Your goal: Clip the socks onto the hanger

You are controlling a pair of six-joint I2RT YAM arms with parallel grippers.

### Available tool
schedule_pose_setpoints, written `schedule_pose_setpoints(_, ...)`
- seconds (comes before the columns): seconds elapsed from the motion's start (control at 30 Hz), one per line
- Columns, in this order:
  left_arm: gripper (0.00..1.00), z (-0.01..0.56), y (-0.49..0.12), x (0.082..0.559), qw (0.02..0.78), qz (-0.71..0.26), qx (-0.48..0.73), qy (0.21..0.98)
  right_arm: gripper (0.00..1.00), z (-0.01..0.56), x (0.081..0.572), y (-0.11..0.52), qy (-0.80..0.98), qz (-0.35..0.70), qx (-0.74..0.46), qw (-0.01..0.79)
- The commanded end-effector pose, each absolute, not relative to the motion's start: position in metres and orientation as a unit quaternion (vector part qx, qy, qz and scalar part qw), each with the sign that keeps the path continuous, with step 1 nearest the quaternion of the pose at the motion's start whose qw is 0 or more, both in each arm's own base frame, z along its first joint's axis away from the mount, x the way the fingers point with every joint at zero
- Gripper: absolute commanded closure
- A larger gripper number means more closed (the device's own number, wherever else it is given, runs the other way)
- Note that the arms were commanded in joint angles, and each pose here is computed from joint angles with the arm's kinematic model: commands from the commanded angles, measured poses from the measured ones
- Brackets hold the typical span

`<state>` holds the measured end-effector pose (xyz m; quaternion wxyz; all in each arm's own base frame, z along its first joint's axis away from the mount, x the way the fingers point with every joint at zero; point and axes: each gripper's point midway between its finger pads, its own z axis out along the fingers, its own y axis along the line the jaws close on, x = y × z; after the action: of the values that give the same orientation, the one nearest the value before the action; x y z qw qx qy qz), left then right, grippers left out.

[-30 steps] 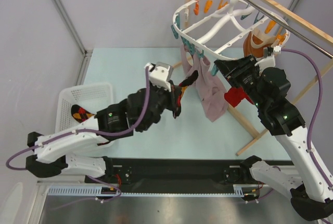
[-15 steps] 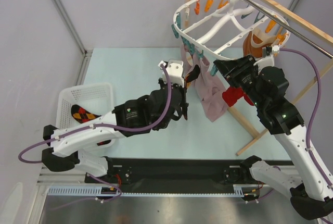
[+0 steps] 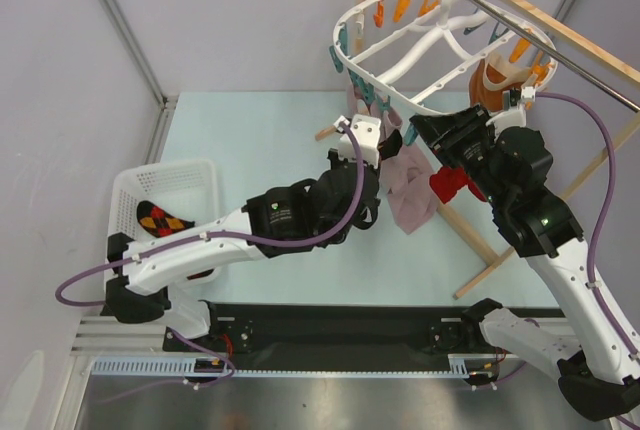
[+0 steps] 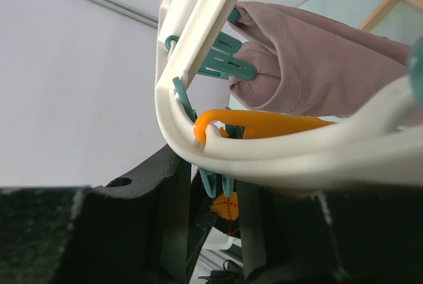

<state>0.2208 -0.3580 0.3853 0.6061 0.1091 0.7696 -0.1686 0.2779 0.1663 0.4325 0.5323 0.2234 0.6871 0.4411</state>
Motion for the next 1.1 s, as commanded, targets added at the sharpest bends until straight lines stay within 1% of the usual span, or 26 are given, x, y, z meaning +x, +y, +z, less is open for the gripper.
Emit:
schedule_pose_setpoints(0.0, 1.00, 0.399, -0.362, 0.217, 0.610, -0.181, 0.114, 0.763, 1.00, 0.451, 0.276, 0.156, 0.669, 0.438, 0.236, 0.551)
schedule_pose_setpoints(1.07, 1.00, 0.408, -0.376, 0.217, 0.626, -0.170, 0.115, 0.752, 1.00, 0.444, 0.276, 0.162, 0.678, 0.438, 0.237, 0.540)
